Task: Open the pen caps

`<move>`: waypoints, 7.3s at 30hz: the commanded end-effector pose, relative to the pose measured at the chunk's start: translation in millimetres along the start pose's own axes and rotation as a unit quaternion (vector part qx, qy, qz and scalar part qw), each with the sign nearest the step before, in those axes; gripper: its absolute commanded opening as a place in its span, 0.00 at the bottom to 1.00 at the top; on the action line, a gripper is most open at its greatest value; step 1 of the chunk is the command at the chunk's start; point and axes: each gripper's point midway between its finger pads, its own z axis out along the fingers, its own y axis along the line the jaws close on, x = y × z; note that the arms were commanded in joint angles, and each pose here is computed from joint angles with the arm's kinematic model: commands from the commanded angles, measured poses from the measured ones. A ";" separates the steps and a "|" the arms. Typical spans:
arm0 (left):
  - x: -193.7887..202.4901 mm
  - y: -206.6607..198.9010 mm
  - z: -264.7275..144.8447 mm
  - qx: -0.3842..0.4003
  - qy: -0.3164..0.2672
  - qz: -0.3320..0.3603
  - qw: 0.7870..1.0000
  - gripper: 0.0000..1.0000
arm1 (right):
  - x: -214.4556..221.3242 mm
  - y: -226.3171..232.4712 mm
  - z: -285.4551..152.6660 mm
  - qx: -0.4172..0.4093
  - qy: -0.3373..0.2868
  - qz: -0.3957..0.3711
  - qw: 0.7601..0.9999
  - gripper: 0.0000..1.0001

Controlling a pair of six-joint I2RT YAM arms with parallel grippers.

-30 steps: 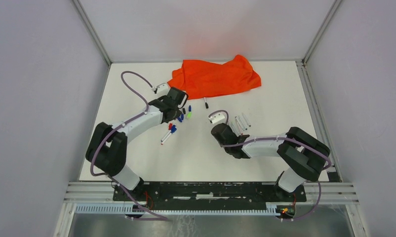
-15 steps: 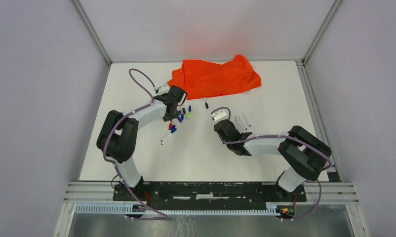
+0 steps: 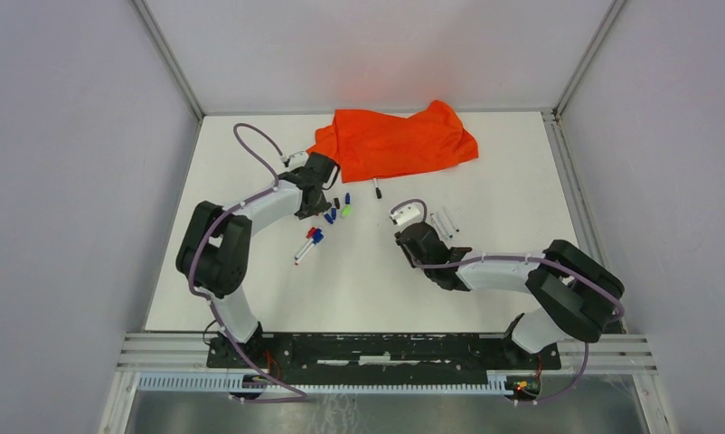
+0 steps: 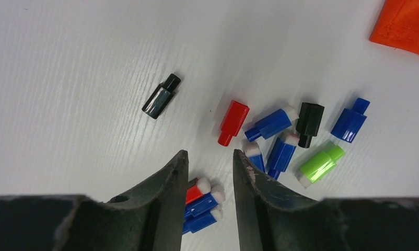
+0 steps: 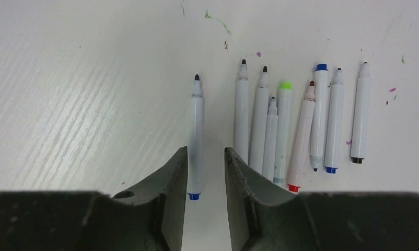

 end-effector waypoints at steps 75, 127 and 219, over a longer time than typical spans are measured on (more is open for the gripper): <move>92.2 59.7 -18.3 0.019 0.040 0.036 0.998 0.26 | -47.7 32.6 -33.4 -0.059 -0.095 0.017 0.994 0.43; 66.5 -43.4 -160.5 0.411 -0.129 0.089 0.898 0.02 | -164.7 60.6 -92.0 -0.354 -0.246 0.273 0.860 0.54; 114.4 -96.0 -186.9 0.448 -0.136 0.188 0.864 0.46 | -147.9 87.2 -84.9 -0.481 -0.205 0.370 0.768 0.00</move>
